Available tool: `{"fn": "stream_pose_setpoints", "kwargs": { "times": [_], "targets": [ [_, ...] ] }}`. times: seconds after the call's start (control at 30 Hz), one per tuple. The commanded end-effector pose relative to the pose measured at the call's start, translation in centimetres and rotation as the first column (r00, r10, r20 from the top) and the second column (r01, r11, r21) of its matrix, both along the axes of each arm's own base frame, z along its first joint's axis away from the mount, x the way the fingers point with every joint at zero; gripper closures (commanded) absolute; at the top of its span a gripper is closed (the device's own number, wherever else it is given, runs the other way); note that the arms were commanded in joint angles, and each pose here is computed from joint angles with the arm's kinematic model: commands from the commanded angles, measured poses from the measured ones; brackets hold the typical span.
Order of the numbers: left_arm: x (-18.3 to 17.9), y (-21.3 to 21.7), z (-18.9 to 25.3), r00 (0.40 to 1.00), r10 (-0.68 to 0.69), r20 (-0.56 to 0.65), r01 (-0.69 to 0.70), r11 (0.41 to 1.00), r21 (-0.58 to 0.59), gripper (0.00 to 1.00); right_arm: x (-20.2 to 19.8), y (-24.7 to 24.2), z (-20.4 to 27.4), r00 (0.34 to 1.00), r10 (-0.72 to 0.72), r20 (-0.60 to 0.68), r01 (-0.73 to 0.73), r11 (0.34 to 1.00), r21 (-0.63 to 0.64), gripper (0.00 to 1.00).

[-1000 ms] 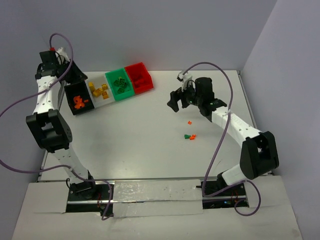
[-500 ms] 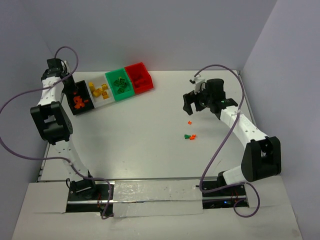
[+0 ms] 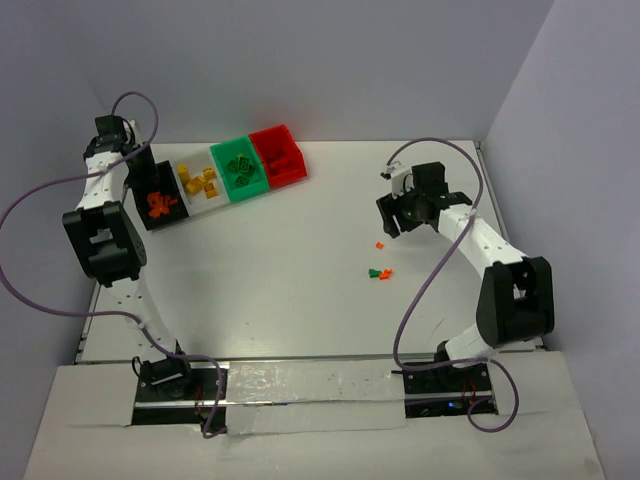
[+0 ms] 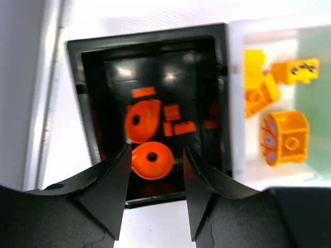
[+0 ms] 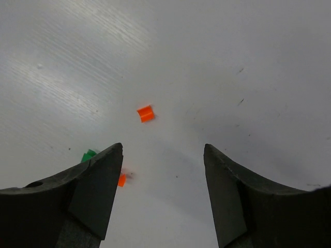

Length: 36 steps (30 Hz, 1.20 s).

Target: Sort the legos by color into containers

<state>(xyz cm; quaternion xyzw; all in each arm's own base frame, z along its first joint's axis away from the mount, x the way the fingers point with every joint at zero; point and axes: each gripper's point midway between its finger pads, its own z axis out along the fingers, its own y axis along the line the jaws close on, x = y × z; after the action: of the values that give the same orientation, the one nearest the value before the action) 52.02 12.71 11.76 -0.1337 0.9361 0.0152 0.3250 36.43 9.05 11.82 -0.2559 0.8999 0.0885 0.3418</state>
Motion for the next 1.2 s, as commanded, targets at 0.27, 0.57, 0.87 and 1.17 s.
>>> {"fn": "stream_pose_setpoints", "kwargs": {
  "times": [0.27,0.57,0.87,1.17],
  "targets": [
    [-0.6,-13.6,9.8,0.895,-0.388,0.219,0.398,0.917,0.001,0.45,1.2,-0.4,-3.9,0.989,-0.004,-0.148,-0.02,0.987,-0.162,0.39],
    [-1.1,-15.0,9.8,0.89,-0.406,0.206,0.423,0.905,-0.041,0.44,0.6,2.8,-6.0,0.972,0.075,-0.224,-0.113,0.98,-0.164,0.42],
    [-1.1,-15.7,9.9,0.886,-0.417,0.206,0.439,0.895,-0.076,0.44,0.7,2.9,-8.0,0.956,0.091,-0.278,-0.15,0.969,-0.198,0.43],
    [-1.2,-15.8,10.1,0.882,-0.424,0.207,0.447,0.891,-0.079,0.44,0.2,3.0,-10.0,0.929,0.146,-0.341,-0.224,0.954,-0.201,0.48]
  ]
}}
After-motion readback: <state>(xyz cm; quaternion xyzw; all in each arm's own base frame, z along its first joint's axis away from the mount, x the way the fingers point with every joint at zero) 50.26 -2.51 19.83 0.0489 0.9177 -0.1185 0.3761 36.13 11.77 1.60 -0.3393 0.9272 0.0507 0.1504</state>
